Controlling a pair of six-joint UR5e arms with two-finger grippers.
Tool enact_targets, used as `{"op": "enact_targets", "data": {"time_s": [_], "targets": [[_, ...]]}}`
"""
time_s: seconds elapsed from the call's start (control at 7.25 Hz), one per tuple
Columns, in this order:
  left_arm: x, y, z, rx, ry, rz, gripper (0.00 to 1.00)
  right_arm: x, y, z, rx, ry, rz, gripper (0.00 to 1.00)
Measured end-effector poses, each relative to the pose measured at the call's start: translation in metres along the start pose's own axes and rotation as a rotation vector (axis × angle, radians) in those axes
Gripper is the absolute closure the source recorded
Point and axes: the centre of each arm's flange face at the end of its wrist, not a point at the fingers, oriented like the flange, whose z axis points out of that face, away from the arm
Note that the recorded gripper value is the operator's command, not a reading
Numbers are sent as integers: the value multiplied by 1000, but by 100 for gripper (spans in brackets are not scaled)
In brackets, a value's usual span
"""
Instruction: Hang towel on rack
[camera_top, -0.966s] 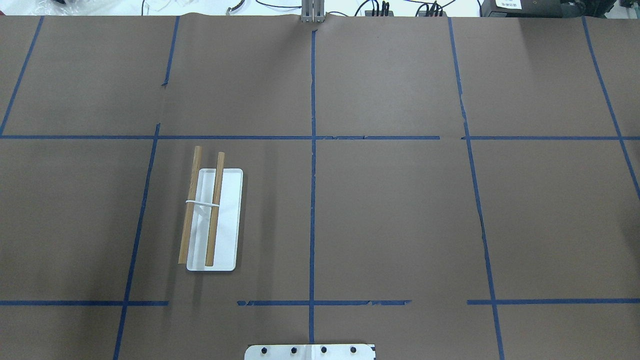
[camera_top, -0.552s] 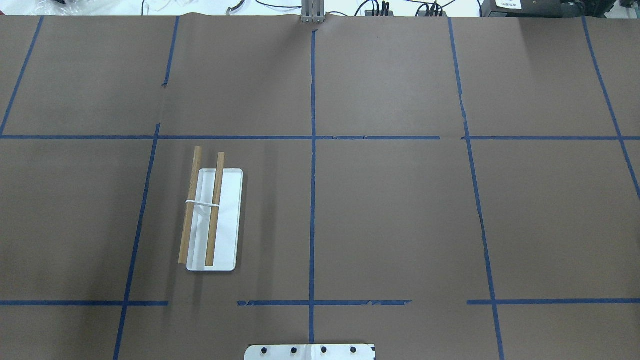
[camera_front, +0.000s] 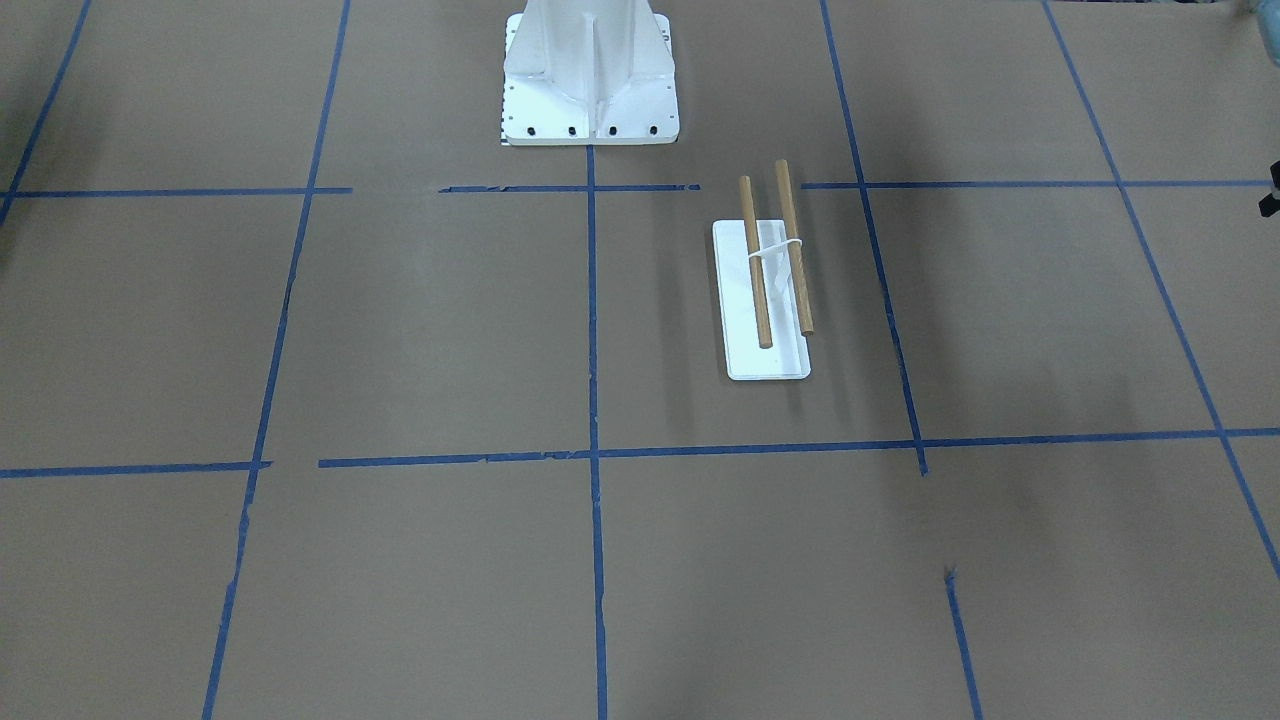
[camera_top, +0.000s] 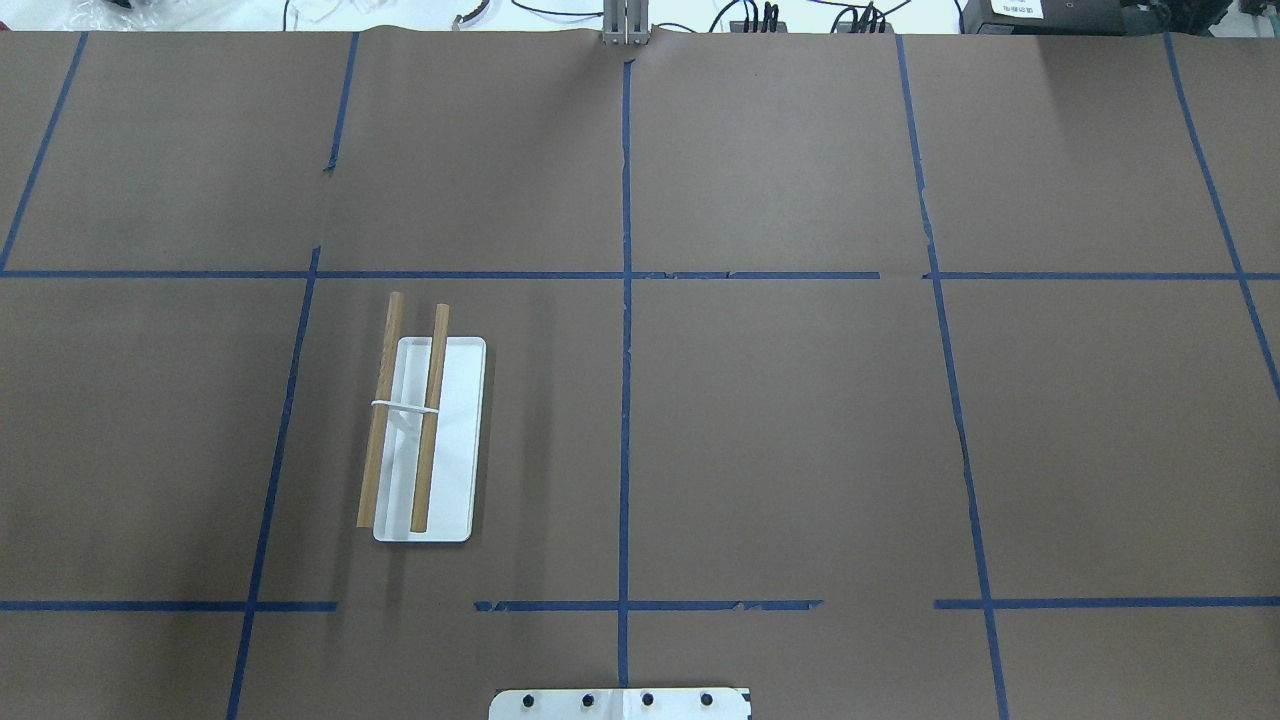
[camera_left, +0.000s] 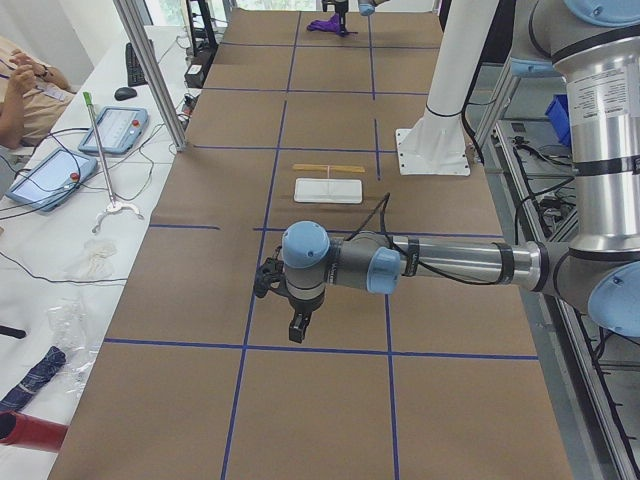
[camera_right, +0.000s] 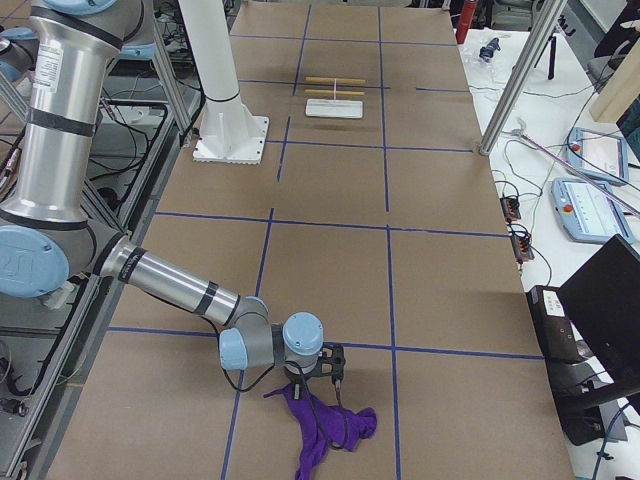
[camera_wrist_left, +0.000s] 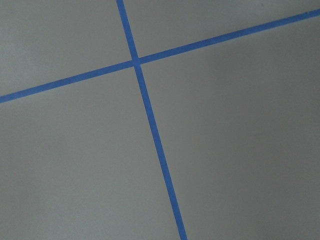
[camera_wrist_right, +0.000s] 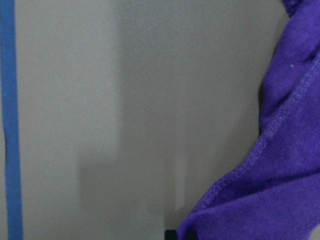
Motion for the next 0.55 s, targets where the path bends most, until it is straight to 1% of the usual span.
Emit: {"op": "enact_targets", "data": {"time_s": [0.14, 0.28, 0.41, 0.55], "targets": [[0, 0, 0, 1, 0, 1, 0, -7, 0, -4, 3, -37, -8, 100], [1, -1, -1, 3, 2, 3, 0, -16, -1, -18, 24, -89, -16, 100], [4, -5, -3, 10, 13, 8, 0, -30, -4, -49, 79, -146, -26, 100], [9, -19, -8, 26, 27, 23, 0, -55, -9, -88, 141, -184, -31, 100]]}}
